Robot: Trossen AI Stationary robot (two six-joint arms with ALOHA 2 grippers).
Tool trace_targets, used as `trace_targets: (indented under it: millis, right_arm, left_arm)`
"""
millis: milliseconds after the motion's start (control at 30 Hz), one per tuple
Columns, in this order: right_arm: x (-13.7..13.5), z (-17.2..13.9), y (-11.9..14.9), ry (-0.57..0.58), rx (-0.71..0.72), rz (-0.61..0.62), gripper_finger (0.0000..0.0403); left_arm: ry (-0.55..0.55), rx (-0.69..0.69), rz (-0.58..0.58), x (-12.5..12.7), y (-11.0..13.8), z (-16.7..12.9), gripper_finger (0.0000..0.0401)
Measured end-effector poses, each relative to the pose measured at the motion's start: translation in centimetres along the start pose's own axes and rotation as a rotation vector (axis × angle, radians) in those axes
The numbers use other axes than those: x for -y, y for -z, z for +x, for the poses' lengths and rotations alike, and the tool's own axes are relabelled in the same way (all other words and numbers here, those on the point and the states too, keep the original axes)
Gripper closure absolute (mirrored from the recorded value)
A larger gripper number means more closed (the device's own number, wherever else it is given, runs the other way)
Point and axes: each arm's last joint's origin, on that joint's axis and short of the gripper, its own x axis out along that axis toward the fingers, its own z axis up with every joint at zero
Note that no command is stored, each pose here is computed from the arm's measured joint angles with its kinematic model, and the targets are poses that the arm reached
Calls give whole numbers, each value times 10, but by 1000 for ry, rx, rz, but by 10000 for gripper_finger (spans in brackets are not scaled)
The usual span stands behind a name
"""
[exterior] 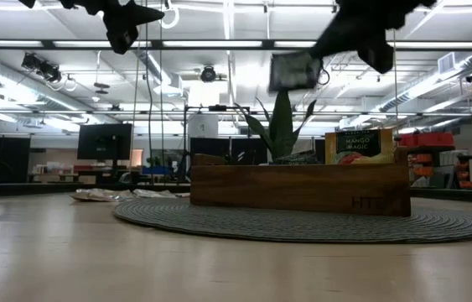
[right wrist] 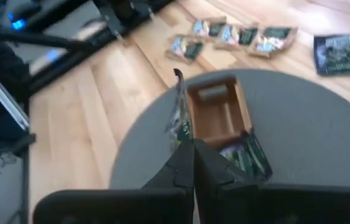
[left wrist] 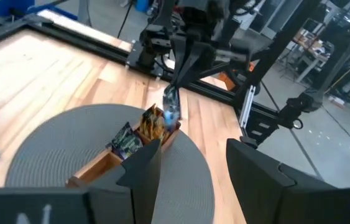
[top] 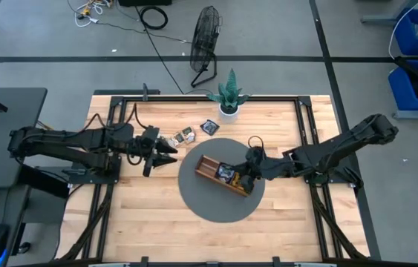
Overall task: Pick & Place Tea
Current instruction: Put the violet tea bag into the middle section of the wooden organizer
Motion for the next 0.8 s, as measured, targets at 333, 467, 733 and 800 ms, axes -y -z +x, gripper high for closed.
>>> trace_targets:
  millis: [333,467,733,800]
  right_arm:
    - [28,18,33,61,52,20,403]
    - [32,22,32,83,60,0,403]
    - [30,32,36,63,42,-72,403]
    - [28,36,38,59,41,-71,403]
  left_arm:
    - [-24,-8,-49,-1,1,1,215]
    - [-30,-5,-58,-1,1,1,215]
    - [-48,-6,-63,-2,2,1,215]
    - [-48,-7,-68,-2,2,1,215]
